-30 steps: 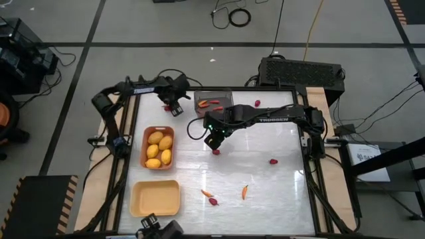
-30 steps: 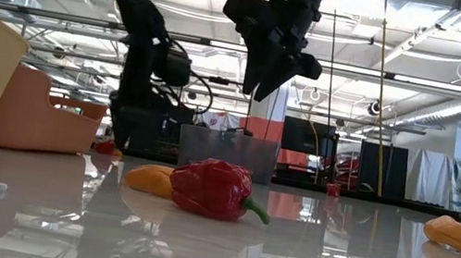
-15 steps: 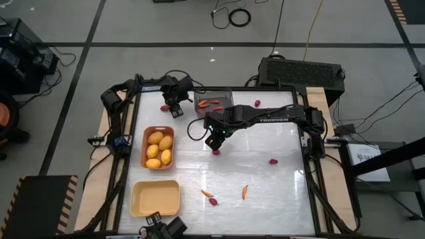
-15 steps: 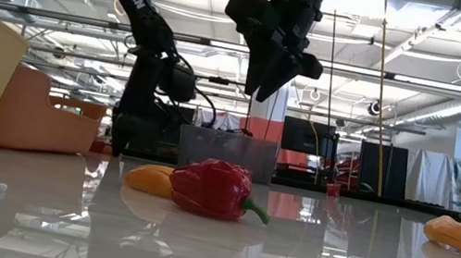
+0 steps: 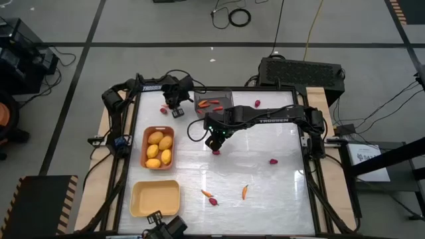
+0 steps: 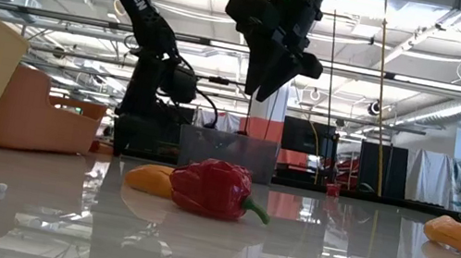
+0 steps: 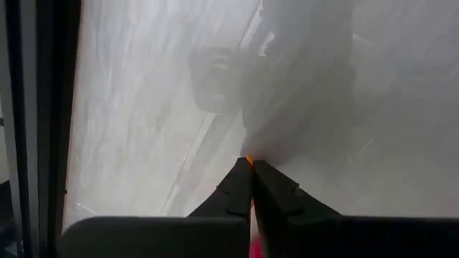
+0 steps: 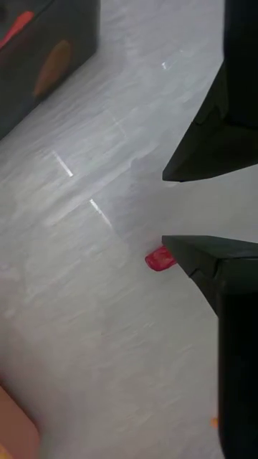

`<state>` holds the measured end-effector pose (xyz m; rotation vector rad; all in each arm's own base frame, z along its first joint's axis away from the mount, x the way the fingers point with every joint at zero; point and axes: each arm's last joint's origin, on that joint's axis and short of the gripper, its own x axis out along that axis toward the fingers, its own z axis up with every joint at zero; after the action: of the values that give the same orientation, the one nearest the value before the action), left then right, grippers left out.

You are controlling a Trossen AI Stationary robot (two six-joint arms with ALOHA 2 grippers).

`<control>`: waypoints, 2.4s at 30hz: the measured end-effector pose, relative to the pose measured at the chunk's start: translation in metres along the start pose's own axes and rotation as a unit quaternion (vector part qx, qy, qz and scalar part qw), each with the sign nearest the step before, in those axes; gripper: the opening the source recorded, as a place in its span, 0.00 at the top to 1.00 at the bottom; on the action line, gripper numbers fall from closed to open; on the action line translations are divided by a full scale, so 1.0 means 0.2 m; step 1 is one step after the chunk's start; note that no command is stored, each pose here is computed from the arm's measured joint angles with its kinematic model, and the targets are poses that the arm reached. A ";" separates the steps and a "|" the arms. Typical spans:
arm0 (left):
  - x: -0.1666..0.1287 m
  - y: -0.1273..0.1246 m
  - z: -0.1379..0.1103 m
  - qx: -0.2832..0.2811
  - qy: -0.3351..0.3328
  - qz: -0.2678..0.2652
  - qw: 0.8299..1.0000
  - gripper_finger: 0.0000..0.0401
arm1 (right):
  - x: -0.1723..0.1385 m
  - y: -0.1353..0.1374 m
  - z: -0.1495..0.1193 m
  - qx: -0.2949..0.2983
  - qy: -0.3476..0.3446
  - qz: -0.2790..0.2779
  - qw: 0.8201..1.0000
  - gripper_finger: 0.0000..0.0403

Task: Sort produce into baskets
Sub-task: Put the orange chili pepper into the black bin

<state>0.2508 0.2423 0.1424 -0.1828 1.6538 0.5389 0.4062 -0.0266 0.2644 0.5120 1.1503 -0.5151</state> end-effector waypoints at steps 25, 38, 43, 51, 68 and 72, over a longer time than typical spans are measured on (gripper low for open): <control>-0.76 -0.30 0.07 -0.072 -0.458 -0.170 0.870 0.97 | -0.20 0.10 -0.27 -0.020 0.053 -0.075 0.996 0.69; -0.60 -0.35 0.21 -0.089 -0.445 -0.169 0.875 0.97 | -0.23 0.17 -0.38 -0.035 0.058 -0.091 0.994 0.69; -0.60 -0.34 0.21 -0.105 -0.449 -0.130 0.878 0.91 | -0.24 0.22 -0.42 -0.053 0.058 -0.087 0.993 0.69; -0.59 -0.32 0.21 -0.145 -0.440 -0.126 0.877 0.69 | -0.26 0.27 -0.51 -0.086 0.071 -0.095 0.989 0.69; -1.02 -0.74 -0.15 -0.125 -0.450 -0.202 0.861 0.56 | -0.31 0.47 -0.68 -0.196 0.028 -0.014 0.980 0.69; -1.13 -0.91 -0.34 -0.056 -0.450 -0.224 0.862 0.56 | -0.31 0.56 -0.69 -0.165 -0.021 0.055 0.985 0.69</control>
<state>0.3040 0.0096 0.3227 -0.3309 0.6257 0.2809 0.3584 0.1534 0.2921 0.2739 1.1330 -0.2320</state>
